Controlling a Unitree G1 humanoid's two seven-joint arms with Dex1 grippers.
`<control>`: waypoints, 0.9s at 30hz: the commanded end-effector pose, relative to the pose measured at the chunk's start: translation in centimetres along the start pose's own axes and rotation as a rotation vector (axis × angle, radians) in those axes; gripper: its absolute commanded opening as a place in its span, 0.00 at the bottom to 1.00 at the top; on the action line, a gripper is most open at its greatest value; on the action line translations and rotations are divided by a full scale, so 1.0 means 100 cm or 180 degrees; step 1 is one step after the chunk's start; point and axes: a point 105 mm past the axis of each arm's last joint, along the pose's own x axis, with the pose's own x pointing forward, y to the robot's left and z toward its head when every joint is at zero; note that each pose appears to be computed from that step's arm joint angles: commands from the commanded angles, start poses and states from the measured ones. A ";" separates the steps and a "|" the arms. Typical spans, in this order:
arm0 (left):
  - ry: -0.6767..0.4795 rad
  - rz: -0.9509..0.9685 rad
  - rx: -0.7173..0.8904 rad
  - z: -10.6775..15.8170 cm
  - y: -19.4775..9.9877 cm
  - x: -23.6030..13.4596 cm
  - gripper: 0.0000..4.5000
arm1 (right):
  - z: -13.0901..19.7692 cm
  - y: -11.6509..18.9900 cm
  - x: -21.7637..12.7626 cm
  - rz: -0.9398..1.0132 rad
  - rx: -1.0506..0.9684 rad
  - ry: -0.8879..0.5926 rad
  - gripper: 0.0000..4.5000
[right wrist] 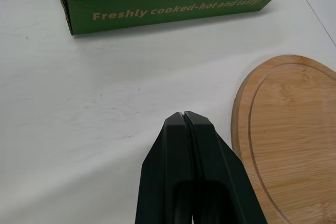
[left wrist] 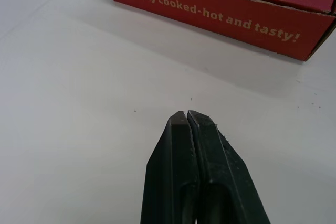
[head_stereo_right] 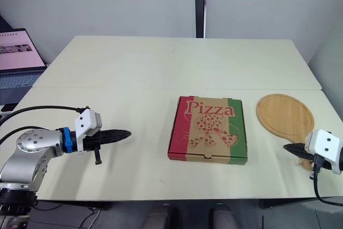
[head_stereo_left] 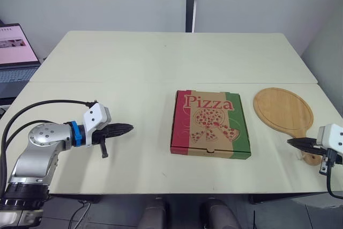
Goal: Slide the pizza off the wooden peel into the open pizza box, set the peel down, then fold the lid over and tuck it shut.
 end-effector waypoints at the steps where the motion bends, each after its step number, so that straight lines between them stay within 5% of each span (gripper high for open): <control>1: -0.0250 -0.0010 0.0135 0.019 0.005 0.003 0.00 | 0.008 -0.006 -0.001 -0.0050 -0.0056 -0.0104 0.01; 27: -0.0317 0.0004 0.0319 0.050 0.014 0.019 0.00 | 0.021 -0.019 -0.006 -0.0151 0.0062 -0.0255 0.01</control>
